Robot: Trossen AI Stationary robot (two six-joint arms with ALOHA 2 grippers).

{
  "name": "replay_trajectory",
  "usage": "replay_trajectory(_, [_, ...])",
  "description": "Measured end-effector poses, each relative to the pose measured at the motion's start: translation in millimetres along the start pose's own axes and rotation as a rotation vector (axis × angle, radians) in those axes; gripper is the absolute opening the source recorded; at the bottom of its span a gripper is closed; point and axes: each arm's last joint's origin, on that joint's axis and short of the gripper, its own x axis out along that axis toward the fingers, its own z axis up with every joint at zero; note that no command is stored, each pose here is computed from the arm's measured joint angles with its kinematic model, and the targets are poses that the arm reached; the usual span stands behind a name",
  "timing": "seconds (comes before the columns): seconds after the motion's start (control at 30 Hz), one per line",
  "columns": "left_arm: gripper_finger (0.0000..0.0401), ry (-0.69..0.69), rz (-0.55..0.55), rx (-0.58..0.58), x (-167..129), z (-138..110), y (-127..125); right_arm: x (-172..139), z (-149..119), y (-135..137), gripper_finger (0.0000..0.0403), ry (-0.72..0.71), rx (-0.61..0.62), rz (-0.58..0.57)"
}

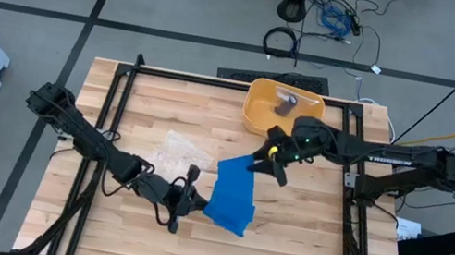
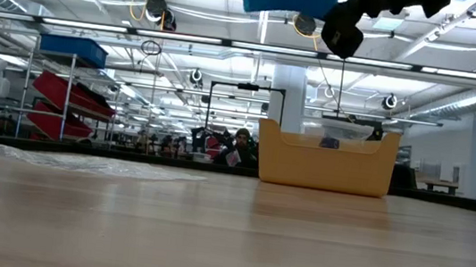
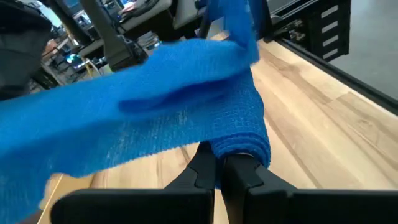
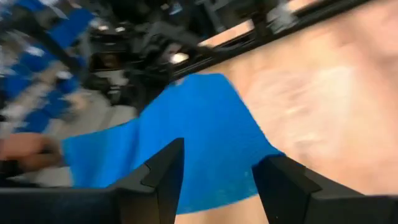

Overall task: Roll bandage
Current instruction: Roll the blue bandage

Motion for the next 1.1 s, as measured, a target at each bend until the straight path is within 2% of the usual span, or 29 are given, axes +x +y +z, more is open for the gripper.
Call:
replay_trajectory(0.13, [0.0007,-0.004,-0.016,0.003,-0.8,0.6,-2.5,-14.5,3.3,7.5,0.0162,-0.057,-0.126,-0.148])
replay_trajectory(0.2, [0.0007,-0.016,-0.048,0.004,-1.2,1.3,-4.3,-22.0,-0.7,9.4,0.0158,-0.036,-0.195,-0.254])
replay_trajectory(0.27, [0.0007,-0.027,-0.069,0.003,-1.4,2.1,-5.4,-24.8,-7.4,9.9,0.0155,0.008,-0.215,-0.283])
replay_trajectory(0.4, [0.0007,-0.075,-0.113,-0.005,-2.1,5.8,-6.9,-15.4,-30.9,2.4,0.0154,0.097,-0.089,-0.237])
replay_trajectory(0.5, [0.0007,-0.128,-0.128,-0.019,-2.5,10.3,-6.3,-8.2,-50.5,-8.9,0.0154,0.172,0.004,-0.275])
replay_trajectory(0.57, [0.0007,-0.138,-0.126,-0.047,-2.6,11.7,-6.0,-5.5,-59.2,-10.3,0.0154,0.182,0.007,-0.284])
replay_trajectory(0.7, [0.0007,-0.124,-0.115,-0.116,-2.0,10.7,-4.3,-4.5,-62.7,5.4,0.0152,0.117,-0.075,-0.272])
replay_trajectory(0.93, [0.0007,-0.055,-0.044,-0.178,-0.2,4.7,-0.3,-13.7,-67.3,53.3,0.0152,-0.014,-0.290,-0.250])
replay_trajectory(1.1, [0.0011,-0.016,0.084,-0.249,1.1,1.6,6.8,-15.0,-80.6,88.0,0.0152,-0.030,-0.358,-0.110])
